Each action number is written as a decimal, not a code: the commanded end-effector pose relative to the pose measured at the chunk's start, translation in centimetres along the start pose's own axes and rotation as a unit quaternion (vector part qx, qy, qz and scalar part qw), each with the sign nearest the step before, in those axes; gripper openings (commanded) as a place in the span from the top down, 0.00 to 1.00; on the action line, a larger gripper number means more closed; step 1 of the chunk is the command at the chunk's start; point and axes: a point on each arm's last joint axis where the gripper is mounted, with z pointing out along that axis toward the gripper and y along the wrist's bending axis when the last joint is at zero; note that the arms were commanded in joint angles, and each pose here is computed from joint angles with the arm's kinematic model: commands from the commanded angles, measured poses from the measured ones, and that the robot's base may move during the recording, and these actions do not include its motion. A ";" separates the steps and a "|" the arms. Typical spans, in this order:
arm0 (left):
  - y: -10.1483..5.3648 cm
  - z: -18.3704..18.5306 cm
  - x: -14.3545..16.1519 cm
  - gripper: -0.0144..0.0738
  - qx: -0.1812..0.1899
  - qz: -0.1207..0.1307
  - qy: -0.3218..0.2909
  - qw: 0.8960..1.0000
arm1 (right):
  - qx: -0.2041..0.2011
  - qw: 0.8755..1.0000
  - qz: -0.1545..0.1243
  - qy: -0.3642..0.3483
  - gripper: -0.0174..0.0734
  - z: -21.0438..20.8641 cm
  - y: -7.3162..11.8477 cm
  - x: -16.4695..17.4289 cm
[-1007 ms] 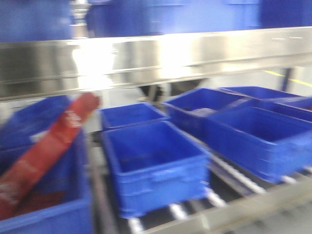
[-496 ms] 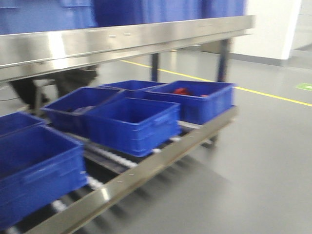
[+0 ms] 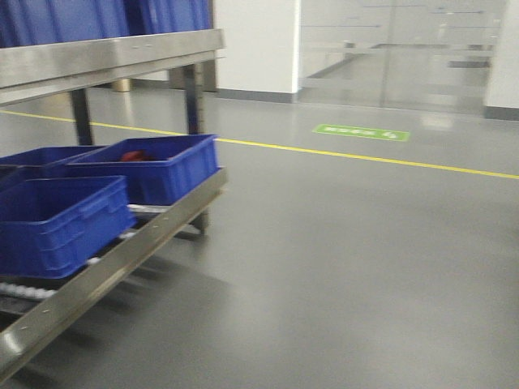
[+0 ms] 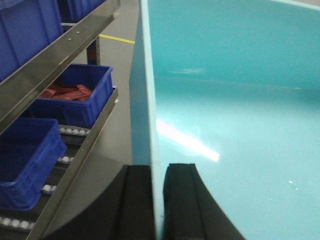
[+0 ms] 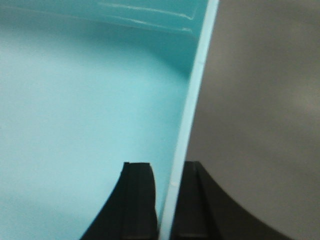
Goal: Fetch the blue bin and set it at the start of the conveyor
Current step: 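Hold the bin with both grippers while the base turns away from the shelf, then carry the bin with both grippers while driving to the red conveyor table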
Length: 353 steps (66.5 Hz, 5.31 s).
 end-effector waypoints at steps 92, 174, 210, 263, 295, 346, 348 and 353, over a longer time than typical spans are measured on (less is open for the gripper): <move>-0.1 -0.6 -0.9 0.96 0.004 0.005 -0.041 0.999 | -0.008 1.000 -0.011 -0.027 0.97 -0.8 0.1 -0.6; -0.1 -0.6 -0.9 0.96 0.004 0.005 -0.041 0.999 | -0.008 1.000 -0.011 -0.027 0.97 -0.8 0.1 -0.6; -0.1 -0.6 -0.9 0.96 0.004 0.005 -0.041 0.999 | -0.008 1.000 -0.011 -0.028 0.97 -0.8 0.1 -0.6; -0.1 -0.6 -0.9 0.96 0.004 0.005 -0.041 0.999 | -0.008 0.999 -0.011 -0.029 0.97 -0.8 0.1 -0.6; -0.1 -0.6 -0.9 0.96 0.004 0.005 -0.041 0.999 | -0.008 0.999 -0.011 -0.029 0.97 -0.8 0.1 -0.6; -0.1 -0.6 -0.9 0.96 0.004 0.005 -0.041 0.999 | -0.008 0.999 -0.011 -0.029 0.97 -0.8 0.1 -0.6; -0.1 -0.6 -0.9 0.96 0.004 0.005 -0.041 0.999 | -0.008 0.999 -0.011 -0.029 0.97 -0.8 0.1 -0.6; -0.1 -0.6 -0.9 0.96 0.004 0.005 -0.041 0.999 | -0.008 0.999 -0.011 -0.029 0.97 -0.8 0.1 -0.6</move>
